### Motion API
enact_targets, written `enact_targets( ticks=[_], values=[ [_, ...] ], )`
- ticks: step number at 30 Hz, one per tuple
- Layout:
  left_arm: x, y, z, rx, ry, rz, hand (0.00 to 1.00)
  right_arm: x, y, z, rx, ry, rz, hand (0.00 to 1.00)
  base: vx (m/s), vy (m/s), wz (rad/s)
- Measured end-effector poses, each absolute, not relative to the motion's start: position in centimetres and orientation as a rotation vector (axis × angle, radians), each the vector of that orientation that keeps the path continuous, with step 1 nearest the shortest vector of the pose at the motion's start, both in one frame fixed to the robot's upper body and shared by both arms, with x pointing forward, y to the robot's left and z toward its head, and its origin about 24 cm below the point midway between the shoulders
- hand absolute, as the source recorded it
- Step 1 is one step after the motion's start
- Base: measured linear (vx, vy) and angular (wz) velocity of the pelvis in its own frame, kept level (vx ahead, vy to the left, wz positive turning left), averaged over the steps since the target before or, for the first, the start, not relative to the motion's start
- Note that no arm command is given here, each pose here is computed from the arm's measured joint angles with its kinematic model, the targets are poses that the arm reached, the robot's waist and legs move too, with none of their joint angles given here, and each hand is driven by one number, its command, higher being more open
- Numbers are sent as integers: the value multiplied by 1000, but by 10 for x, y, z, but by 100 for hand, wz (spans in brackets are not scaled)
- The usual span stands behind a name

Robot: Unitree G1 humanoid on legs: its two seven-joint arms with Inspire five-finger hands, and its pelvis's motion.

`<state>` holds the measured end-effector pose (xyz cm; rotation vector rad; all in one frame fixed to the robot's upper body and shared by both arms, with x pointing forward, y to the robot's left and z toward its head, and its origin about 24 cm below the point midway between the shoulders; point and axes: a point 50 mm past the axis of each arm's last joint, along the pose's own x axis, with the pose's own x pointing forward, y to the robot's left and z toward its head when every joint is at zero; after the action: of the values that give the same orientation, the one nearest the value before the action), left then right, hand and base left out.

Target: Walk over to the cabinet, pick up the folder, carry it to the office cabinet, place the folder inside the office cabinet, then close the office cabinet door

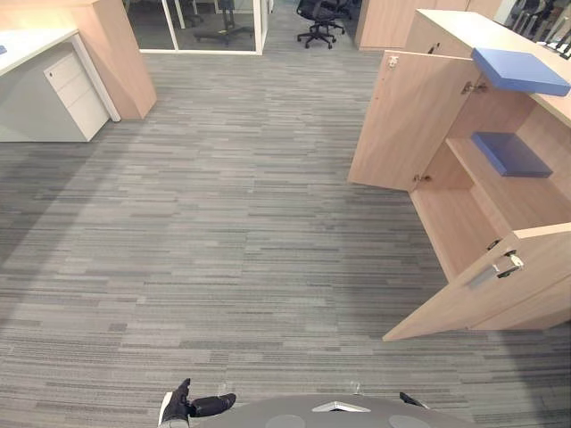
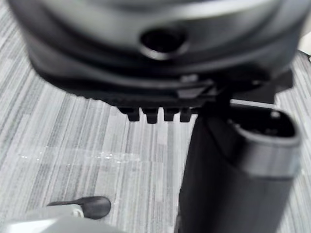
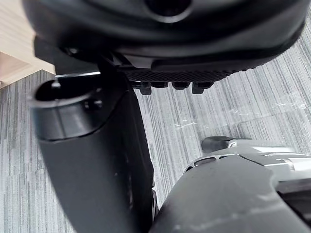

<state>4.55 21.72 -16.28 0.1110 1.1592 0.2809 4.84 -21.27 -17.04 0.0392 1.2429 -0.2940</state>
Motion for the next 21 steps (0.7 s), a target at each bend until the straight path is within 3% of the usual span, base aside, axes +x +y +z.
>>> enact_targets(
  ticks=[21],
  values=[
    [51, 217, -161, 164, 1119, 230, 100, 51, -212, -170, 48, 1235, -296, 100, -42, -20, 1]
  ],
)
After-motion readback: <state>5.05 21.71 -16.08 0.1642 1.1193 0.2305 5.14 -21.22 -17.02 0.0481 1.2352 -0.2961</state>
